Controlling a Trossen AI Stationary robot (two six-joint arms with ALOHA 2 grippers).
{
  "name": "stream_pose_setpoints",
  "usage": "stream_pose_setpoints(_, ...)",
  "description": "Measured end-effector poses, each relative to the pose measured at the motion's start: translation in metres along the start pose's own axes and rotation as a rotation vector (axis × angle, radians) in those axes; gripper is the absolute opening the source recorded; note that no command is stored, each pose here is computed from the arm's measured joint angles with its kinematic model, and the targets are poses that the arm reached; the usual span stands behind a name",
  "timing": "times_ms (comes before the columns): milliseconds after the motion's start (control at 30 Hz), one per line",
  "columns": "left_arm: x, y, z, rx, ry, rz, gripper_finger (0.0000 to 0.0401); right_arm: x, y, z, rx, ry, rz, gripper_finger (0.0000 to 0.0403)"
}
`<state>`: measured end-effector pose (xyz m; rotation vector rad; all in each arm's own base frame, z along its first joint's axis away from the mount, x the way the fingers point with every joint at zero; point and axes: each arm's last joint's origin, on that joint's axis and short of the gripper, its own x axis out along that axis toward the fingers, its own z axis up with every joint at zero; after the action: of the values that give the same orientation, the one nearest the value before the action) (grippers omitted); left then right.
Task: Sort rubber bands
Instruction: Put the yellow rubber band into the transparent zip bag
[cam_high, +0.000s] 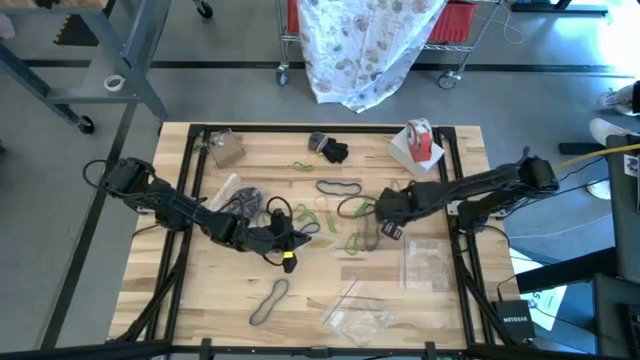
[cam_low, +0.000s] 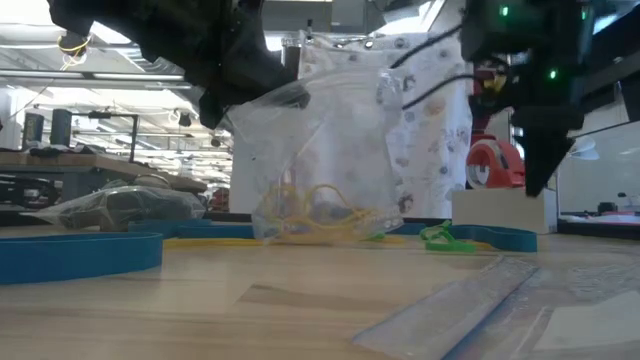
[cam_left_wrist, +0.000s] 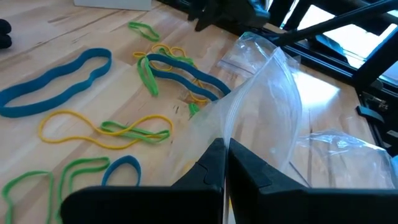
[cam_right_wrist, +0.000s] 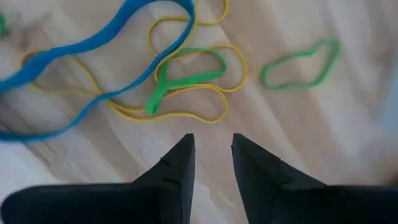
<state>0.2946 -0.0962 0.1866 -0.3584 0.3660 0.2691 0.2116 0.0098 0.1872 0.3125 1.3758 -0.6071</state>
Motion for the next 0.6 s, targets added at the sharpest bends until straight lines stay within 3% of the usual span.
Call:
stream_pose_setpoints(100, 0.0, 0.0, 0.0, 0.0, 0.0, 0.0, 0.0001, 0.016, -0.013, -0.001, 0.098, -0.012, 0.083, 0.0099)
stream_pose_setpoints(300, 0.0, 0.0, 0.0, 0.002, 0.003, 0.002, 0.0001, 0.048, -0.028, 0.0, 0.209, -0.052, 0.126, 0.0098)
stream_pose_setpoints(500, -0.001, -0.001, -0.001, 0.007, 0.003, -0.003, 0.0001, 0.062, -0.03, -0.004, 0.215, -0.057, 0.122, 0.0097)
stream_pose_setpoints(600, -0.001, -0.001, -0.001, 0.012, 0.003, -0.003, 0.0001, 0.063, -0.03, -0.005, 0.202, -0.058, 0.128, 0.0076)
